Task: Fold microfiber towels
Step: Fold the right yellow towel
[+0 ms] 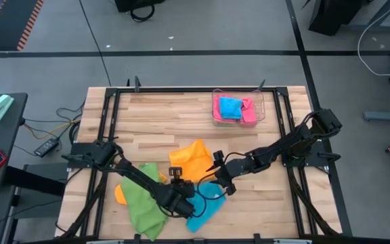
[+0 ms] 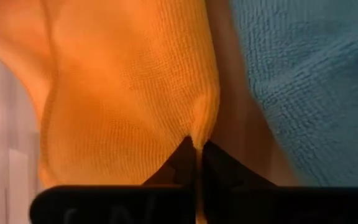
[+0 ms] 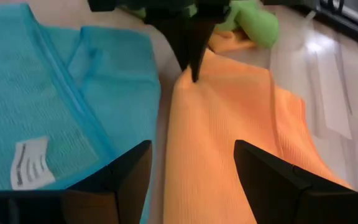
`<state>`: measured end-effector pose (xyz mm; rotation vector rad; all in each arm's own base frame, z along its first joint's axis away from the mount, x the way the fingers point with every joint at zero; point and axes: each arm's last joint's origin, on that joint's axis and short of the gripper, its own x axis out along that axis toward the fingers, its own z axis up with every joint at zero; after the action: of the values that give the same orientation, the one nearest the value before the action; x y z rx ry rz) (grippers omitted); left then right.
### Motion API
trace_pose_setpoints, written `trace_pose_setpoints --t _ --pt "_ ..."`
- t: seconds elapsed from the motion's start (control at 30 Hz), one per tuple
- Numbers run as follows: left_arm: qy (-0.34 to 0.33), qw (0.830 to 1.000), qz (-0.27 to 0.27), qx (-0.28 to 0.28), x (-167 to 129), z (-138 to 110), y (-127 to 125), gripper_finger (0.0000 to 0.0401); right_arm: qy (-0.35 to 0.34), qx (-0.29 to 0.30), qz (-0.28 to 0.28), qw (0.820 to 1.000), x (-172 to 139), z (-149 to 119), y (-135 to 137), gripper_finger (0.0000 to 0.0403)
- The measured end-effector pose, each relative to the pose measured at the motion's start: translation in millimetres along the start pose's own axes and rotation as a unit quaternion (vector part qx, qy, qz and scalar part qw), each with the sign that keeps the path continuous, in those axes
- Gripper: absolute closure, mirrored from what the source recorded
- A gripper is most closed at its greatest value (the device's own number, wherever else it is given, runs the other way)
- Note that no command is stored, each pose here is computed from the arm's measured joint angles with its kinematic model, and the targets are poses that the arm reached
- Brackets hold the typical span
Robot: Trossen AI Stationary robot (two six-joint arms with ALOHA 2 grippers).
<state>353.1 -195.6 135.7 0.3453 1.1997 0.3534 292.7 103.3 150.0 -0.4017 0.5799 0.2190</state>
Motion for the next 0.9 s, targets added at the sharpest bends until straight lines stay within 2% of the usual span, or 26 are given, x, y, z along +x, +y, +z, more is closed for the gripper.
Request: trace_pose_setpoints --t 0.2,0.4,0.53,0.8,0.9 --pt "-0.012 0.999 -0.016 -0.048 -20 13 17 0.0382 0.008 -0.031 0.001 0.999 7 -4 12 0.0166" --pt "0.004 0.993 -0.036 -0.113 -28 17 33 0.0390 0.005 -0.047 -0.028 0.999 23 -3 22 0.0166" --pt "0.007 0.991 -0.037 -0.130 -29 17 34 0.0377 0.022 -0.051 -0.045 0.997 37 -4 25 0.0158" --pt "0.008 0.988 -0.036 -0.152 -29 17 34 0.0392 0.049 -0.068 -0.111 0.990 61 -1 30 0.0135" --pt "0.008 0.987 -0.036 -0.157 -29 16 34 0.0379 0.055 -0.070 -0.121 0.989 68 -2 32 0.0134"
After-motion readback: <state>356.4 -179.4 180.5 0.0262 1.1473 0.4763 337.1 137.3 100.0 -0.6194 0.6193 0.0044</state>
